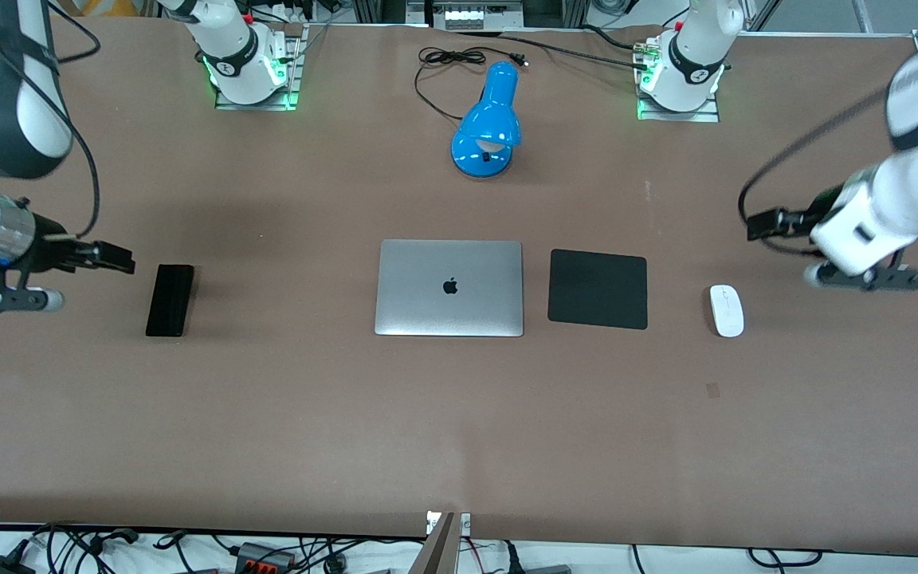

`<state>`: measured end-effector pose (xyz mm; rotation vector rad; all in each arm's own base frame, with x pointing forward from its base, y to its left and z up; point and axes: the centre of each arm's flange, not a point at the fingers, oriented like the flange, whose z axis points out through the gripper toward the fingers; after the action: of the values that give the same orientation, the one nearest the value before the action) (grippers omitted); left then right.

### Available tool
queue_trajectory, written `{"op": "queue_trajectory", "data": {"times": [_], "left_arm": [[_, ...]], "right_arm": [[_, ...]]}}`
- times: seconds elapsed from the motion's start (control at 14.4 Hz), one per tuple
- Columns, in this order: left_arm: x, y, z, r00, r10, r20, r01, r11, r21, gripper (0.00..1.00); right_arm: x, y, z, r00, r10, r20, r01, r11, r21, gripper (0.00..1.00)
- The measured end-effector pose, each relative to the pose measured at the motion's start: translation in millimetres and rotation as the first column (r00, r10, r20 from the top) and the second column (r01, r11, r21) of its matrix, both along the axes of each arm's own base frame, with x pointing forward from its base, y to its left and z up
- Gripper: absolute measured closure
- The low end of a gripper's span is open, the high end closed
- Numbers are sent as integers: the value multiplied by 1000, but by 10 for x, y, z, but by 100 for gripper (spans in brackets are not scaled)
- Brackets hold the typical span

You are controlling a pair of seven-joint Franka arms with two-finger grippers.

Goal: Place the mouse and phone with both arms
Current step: 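Lower the right gripper onto the black phone while the left gripper reaches the mouse, then close the right gripper on the phone while the left gripper grasps the mouse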

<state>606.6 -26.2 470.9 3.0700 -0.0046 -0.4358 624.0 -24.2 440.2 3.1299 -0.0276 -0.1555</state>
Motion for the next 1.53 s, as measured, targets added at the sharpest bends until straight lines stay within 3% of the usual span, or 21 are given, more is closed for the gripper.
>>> {"op": "queue_trajectory", "data": {"times": [0.21,0.42,0.76,1.04,1.53], "left_arm": [[271,189,-820,999,25,-21,-25,1000,-13,0],[344,215,-1452,1000,13,15,-13,1000,9,0],[125,361,-2163,992,18,127,-19,1000,14,0],[-72,517,-2530,975,37,220,-39,999,7,0],[-189,593,-2741,966,49,252,-52,999,5,0]], "right_arm": [[1,-27,-572,1000,-4,24,4,1000,-5,0],[-70,-270,-1227,999,-43,2,43,999,-19,0],[-94,-536,-2104,995,-83,-49,82,996,-33,0],[-115,-547,-2420,993,-95,-65,93,995,-39,0],[-171,-628,-2615,989,-110,-95,106,993,-43,0]]}}
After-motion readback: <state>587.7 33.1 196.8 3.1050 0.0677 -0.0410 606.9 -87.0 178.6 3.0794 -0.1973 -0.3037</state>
